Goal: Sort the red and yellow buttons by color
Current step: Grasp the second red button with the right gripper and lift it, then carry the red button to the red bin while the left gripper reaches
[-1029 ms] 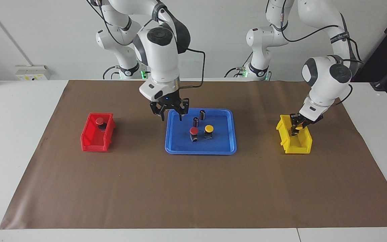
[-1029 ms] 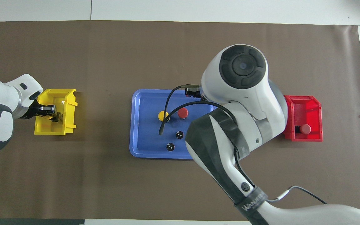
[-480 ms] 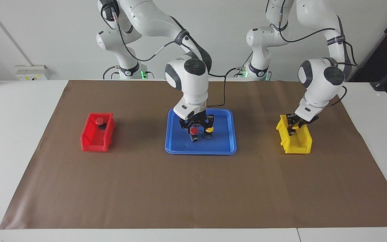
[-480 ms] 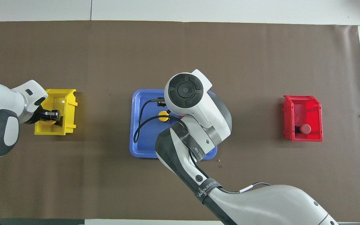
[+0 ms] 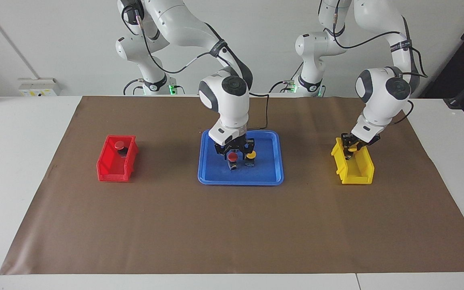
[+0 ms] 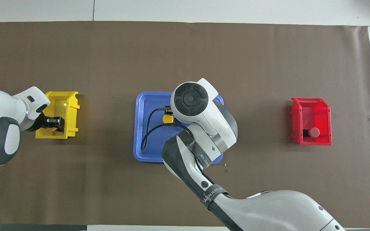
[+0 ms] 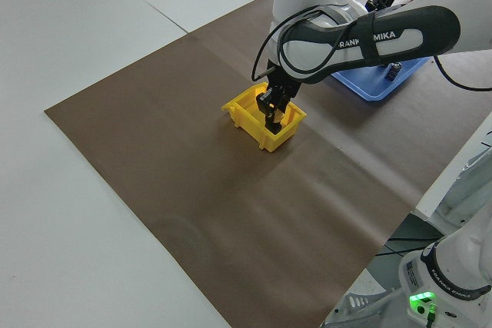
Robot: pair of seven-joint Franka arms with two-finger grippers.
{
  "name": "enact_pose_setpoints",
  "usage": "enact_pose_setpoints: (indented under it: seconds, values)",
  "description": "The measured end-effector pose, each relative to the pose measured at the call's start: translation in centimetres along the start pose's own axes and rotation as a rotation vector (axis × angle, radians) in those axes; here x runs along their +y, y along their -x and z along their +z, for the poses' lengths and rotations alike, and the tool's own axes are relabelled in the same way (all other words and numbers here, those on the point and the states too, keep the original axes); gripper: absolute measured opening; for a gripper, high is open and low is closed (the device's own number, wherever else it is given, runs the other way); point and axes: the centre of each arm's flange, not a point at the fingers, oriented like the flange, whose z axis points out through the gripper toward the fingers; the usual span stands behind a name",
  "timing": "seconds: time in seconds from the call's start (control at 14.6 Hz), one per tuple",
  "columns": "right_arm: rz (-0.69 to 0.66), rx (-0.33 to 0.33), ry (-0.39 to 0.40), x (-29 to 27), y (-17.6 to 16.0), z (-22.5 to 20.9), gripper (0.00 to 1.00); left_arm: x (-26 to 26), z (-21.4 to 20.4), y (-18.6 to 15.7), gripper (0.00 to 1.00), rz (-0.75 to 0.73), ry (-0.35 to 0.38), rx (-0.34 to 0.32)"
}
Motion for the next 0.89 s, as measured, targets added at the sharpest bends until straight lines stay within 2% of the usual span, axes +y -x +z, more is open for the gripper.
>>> enact_pose_setpoints:
  seconds: [0.27, 0.48, 0.62, 0.69, 0.75, 0.82, 0.89]
  values:
    - [-0.001, 0.002, -0.002, 0.5, 0.7, 1.4, 0.67, -0.2, -1.8, -1.1, 0.63, -0.003, -0.002, 0.043]
    - [0.000, 0.004, -0.002, 0.7, 0.7, 1.3, 0.41, 0.3, -7.1, -3.6, 0.63, 0.006, -0.007, 0.094]
    - [-0.001, 0.002, 0.005, 1.0, 0.0, -0.4, 0.41, 3.0, -12.4, -5.2, 0.66, -0.016, -0.005, 0.126]
    - [-0.003, -0.009, 0.020, 1.7, -0.9, -2.2, 0.41, 5.9, -14.3, -5.7, 0.71, -0.036, 0.001, 0.150]
    - [-0.001, -0.019, 0.034, 3.4, -2.1, -4.6, 0.41, 9.4, -15.2, -5.8, 0.80, -0.048, 0.010, 0.168]
    - [-0.003, -0.024, 0.043, 6.6, -3.6, -7.2, 0.41, 13.0, -15.2, -5.5, 0.93, -0.050, 0.018, 0.172]
    - [-0.012, -0.030, 0.050, 11.2, -4.9, -9.7, 0.41, 16.2, -14.7, -5.2, 1.00, -0.051, 0.025, 0.170]
